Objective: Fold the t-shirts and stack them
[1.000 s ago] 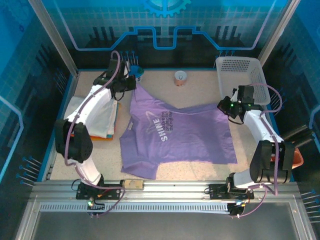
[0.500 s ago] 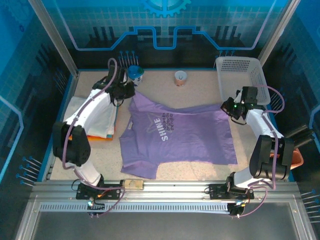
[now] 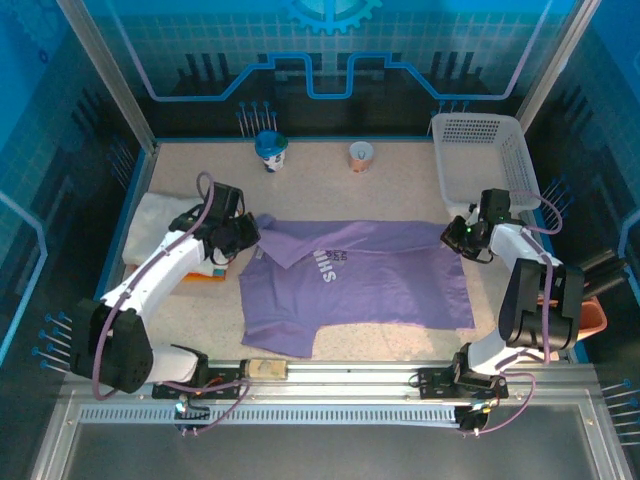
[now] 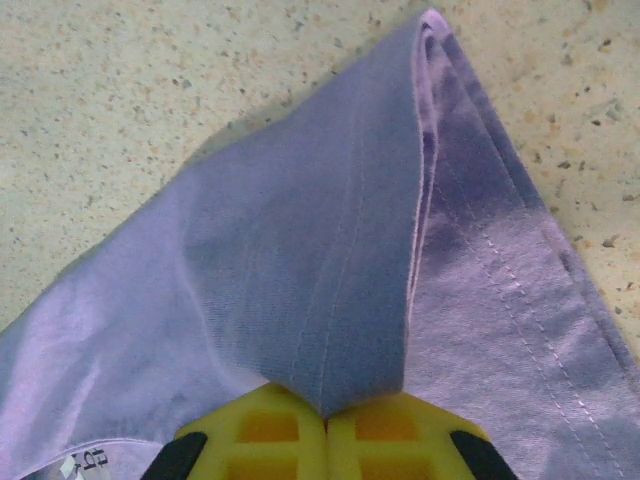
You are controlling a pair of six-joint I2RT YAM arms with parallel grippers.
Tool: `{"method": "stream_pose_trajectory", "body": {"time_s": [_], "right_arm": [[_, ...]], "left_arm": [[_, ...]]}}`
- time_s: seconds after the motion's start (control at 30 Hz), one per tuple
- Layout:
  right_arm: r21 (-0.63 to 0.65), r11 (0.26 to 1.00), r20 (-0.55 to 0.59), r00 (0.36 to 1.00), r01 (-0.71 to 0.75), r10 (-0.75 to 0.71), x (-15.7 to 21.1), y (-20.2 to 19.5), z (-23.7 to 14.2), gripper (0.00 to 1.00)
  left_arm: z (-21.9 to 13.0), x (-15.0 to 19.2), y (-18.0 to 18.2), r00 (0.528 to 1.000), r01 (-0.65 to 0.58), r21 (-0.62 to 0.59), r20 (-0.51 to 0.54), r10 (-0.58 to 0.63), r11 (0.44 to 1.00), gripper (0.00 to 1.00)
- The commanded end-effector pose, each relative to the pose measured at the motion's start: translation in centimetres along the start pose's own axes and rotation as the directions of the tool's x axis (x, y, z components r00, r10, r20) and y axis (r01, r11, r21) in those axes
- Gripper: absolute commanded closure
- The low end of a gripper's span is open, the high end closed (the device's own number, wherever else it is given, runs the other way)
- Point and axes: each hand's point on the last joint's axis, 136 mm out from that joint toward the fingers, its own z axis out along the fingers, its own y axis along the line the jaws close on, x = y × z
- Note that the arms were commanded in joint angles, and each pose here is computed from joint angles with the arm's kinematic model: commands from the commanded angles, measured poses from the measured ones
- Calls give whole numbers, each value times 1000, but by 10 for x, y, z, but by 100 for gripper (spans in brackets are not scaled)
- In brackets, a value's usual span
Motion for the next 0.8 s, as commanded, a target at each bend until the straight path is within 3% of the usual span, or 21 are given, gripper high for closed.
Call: {"method": "stream_pose_trajectory", "body": {"time_s": [0.0, 0.33, 0.4, 0.5, 0.6, 0.77], "right_arm": [[31, 999, -25, 1000, -18, 19, 2, -13, 3, 97], [73, 996, -28, 999, -44, 46, 2, -25, 7, 91], [82, 995, -20, 998, -49, 51, 0, -27, 4, 78], [89, 995, 8, 999, -50, 50, -3, -27, -2, 52], [85, 996, 33, 999, -40, 37, -5, -24, -9, 34], [98, 995, 61, 998, 0, -6, -3, -15, -20, 25]], "left_arm": [[-3, 11, -5, 998, 64, 52, -18, -63, 997, 100], [3, 44, 17, 990, 124, 18, -66, -123, 992, 100], [6, 52, 24, 989, 126, -2, -82, -126, 992, 100], [7, 61, 33, 987, 114, -36, -113, -118, 993, 81], [3, 61, 43, 991, 79, -83, -105, -88, 993, 60], [-15, 42, 38, 996, 24, -97, -79, -32, 995, 57]]}}
